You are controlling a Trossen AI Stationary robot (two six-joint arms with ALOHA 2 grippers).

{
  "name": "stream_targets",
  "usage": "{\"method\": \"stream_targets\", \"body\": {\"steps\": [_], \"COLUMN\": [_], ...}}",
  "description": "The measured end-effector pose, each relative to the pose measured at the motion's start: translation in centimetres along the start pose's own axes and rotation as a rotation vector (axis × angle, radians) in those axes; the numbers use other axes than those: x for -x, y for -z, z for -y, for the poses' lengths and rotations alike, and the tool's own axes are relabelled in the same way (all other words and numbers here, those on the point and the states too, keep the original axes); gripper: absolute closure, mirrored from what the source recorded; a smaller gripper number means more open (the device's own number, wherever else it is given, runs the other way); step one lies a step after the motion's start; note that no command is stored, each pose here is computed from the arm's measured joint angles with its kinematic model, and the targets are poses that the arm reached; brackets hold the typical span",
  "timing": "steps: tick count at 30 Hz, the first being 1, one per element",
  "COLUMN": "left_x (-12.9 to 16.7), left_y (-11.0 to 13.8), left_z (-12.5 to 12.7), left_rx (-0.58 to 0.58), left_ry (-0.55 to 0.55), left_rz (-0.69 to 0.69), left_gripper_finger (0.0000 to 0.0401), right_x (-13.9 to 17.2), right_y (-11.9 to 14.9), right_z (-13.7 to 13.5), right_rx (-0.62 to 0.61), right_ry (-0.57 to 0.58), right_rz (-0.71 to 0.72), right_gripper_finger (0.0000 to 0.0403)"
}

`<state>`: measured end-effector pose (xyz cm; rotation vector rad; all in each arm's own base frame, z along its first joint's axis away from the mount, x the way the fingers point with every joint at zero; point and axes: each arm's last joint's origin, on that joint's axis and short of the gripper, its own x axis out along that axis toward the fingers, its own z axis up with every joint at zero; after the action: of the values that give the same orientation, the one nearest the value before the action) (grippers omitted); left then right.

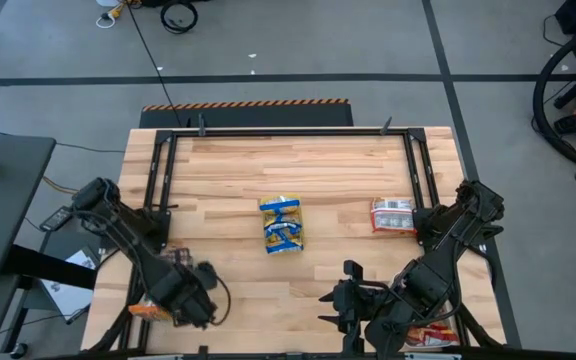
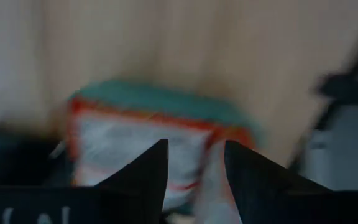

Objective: Sort Maruchan noodles
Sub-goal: Put the orange noodle pack into the green bin

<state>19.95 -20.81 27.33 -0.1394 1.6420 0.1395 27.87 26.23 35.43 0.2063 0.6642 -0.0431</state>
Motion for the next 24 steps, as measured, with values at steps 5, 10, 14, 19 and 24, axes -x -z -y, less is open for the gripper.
{"method": "stream_targets", "body": {"steps": [5,10,14,19,24], "left_x": [-2.7,-6.6,-6.4,-6.1,-7.6], "left_y": [0.9,1.7,1.3,0.7,1.1], "left_z": [-2.0,-1.6,-0.4,0.5,0.7], "left_rx": [0.175,0.3,0.342,0.428,0.546], "left_ry": [-0.028,0.126,0.241,0.328,0.301], "left_rz": [-0.209,-0.438,-0.456,-0.404,-0.368], "left_gripper_finger": [0.0251,0.0261,0.0261,0.0261,0.0262], "right_x": [0.0,0.0,0.1,0.1,0.1], "right_y": [0.0,0.1,0.3,0.5,0.5], "right_z": [0.0,0.0,-0.1,0.0,0.1], "right_rx": [0.008,0.011,0.018,0.043,0.044], "right_ry": [0.0,-0.017,-0.048,-0.038,-0.035], "right_rz": [-0.001,-0.018,-0.058,-0.08,-0.085], "right_gripper_finger": [0.0231,0.0231,0.0231,0.0231,0.0231]}}
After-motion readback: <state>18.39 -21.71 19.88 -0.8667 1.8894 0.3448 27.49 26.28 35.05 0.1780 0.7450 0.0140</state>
